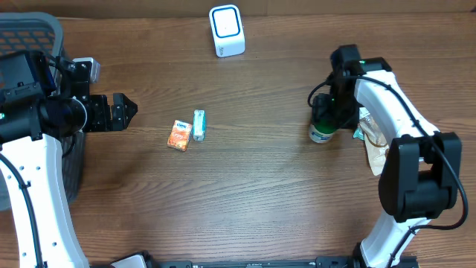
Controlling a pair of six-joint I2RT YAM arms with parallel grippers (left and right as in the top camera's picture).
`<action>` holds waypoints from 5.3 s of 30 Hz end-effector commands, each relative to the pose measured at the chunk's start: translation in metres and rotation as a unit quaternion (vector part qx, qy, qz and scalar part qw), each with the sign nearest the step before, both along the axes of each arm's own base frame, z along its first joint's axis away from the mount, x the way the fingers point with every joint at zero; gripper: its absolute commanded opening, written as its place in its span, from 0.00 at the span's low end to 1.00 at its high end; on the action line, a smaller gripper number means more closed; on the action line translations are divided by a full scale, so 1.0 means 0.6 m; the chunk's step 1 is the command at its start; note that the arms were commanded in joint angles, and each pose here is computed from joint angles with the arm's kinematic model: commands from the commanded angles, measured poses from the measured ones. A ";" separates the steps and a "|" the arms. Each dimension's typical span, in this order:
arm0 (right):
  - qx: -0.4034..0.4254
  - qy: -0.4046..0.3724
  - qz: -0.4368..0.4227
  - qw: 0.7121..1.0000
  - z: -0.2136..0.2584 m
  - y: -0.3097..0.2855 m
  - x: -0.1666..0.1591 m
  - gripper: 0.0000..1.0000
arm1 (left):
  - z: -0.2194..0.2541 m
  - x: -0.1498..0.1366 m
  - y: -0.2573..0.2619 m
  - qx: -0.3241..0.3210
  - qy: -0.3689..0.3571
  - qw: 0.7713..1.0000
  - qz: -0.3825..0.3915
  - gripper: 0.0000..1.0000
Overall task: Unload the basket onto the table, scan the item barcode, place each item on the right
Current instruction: 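Carry the jar right and set it down beside the snack bag, then reach the right gripper to the green wipes pack and grasp it, then lift the wipes pack up toward the scanner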
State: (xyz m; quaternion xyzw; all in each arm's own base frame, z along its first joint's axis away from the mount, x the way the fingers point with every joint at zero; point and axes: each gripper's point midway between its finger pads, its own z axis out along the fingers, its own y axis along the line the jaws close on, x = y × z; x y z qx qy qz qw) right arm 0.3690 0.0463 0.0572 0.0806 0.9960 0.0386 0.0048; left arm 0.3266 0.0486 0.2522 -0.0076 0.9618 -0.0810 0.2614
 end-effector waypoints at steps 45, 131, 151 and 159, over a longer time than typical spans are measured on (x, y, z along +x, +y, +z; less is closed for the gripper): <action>0.212 -0.133 0.134 0.959 0.130 0.439 0.056 0.84 | -0.004 0.001 0.003 0.003 0.003 1.000 -0.004 1.00; 0.645 -0.001 0.190 0.740 0.303 0.408 -0.008 0.04 | -0.004 0.001 0.003 0.003 0.003 1.000 -0.004 1.00; 0.686 0.000 0.104 0.721 0.342 0.299 0.045 0.04 | -0.005 0.000 0.003 0.002 0.003 1.000 -0.004 1.00; 0.684 -0.032 0.120 0.718 0.369 0.284 0.045 0.04 | -0.005 0.000 0.003 0.002 0.003 1.000 -0.004 1.00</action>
